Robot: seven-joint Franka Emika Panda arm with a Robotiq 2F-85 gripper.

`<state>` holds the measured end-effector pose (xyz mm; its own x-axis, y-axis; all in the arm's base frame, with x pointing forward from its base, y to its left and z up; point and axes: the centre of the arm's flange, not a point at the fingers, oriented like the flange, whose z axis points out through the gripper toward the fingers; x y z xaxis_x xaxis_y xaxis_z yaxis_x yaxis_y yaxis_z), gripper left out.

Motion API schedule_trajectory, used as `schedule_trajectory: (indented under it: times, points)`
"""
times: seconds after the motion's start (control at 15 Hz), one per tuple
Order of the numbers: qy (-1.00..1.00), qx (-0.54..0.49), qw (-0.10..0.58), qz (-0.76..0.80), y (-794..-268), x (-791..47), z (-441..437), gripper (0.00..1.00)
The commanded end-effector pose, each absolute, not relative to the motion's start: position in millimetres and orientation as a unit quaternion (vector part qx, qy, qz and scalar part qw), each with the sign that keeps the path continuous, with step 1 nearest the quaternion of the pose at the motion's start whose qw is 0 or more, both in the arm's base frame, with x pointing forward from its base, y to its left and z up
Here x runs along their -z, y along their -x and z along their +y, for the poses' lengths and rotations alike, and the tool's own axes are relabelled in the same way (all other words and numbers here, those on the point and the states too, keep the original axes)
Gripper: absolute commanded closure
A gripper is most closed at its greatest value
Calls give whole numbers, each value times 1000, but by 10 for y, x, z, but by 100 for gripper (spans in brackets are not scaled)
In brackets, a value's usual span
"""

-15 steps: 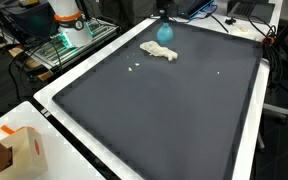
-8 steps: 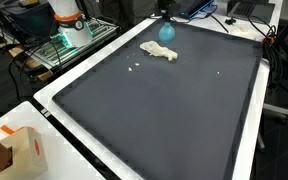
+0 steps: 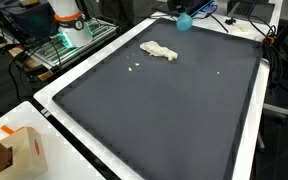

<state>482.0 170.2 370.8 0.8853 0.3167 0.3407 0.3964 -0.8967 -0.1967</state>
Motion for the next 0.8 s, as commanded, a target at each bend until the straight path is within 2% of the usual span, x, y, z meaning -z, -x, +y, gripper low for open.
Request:
schedule_trajectory:
  times: [0.0,0.33,0.73]
  points:
    - [940,159,224,-201,-4795,-3629,1419,75]
    - [916,152,316,-195,-4822,-3532,1152,75]
    - [902,112,378,-176,-4872,-3129,842,75]
